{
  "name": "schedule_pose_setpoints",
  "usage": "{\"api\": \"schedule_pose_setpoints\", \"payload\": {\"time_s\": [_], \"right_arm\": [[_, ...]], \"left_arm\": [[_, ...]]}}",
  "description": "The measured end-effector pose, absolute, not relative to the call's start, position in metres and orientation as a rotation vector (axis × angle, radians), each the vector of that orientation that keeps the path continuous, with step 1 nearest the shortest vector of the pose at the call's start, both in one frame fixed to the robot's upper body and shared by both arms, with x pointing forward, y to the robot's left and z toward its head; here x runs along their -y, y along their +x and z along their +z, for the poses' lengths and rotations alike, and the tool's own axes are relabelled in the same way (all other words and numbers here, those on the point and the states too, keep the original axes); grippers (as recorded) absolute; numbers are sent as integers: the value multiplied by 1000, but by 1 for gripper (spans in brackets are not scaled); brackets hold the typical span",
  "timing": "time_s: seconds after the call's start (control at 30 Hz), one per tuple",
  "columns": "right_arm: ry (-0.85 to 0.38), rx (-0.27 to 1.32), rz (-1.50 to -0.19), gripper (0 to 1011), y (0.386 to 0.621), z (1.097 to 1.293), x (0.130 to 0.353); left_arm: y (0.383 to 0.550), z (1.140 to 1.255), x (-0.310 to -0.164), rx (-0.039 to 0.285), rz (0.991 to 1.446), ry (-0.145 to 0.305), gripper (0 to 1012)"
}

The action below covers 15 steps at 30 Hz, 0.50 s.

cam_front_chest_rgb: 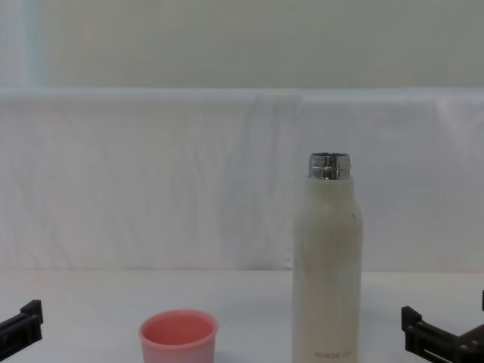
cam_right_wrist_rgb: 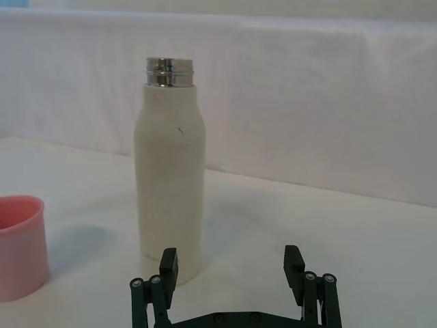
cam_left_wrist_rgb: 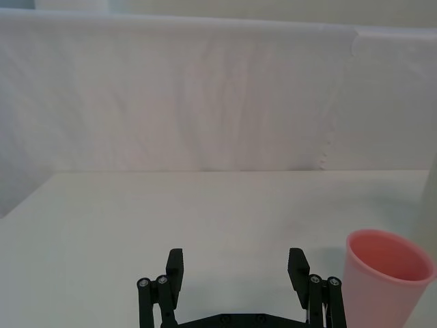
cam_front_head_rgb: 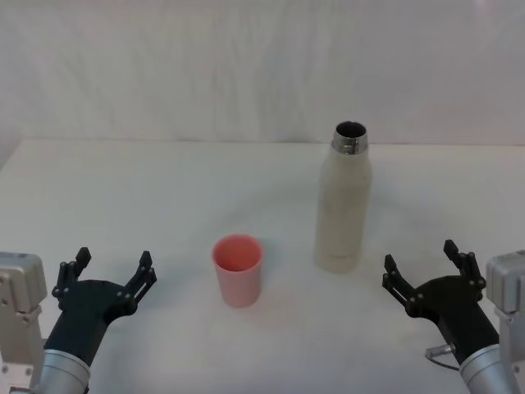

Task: Grasp the thermos with one hand and pour water into the cup lid.

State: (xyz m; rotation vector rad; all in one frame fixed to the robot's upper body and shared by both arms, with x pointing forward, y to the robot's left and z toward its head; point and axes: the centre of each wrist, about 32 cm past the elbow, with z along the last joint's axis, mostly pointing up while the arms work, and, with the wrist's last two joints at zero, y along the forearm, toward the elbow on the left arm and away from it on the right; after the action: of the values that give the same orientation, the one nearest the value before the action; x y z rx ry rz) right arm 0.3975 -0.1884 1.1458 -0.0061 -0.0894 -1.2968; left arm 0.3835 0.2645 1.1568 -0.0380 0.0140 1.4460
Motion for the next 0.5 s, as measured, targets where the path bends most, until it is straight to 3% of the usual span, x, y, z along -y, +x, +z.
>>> {"api": "schedule_pose_setpoints", "payload": {"time_s": [0.5], "right_arm": [[21,56,-1225,1000,390,1173,208]], "left_arm": [[384,1157,-265,-14,1446,-38,1001]]}}
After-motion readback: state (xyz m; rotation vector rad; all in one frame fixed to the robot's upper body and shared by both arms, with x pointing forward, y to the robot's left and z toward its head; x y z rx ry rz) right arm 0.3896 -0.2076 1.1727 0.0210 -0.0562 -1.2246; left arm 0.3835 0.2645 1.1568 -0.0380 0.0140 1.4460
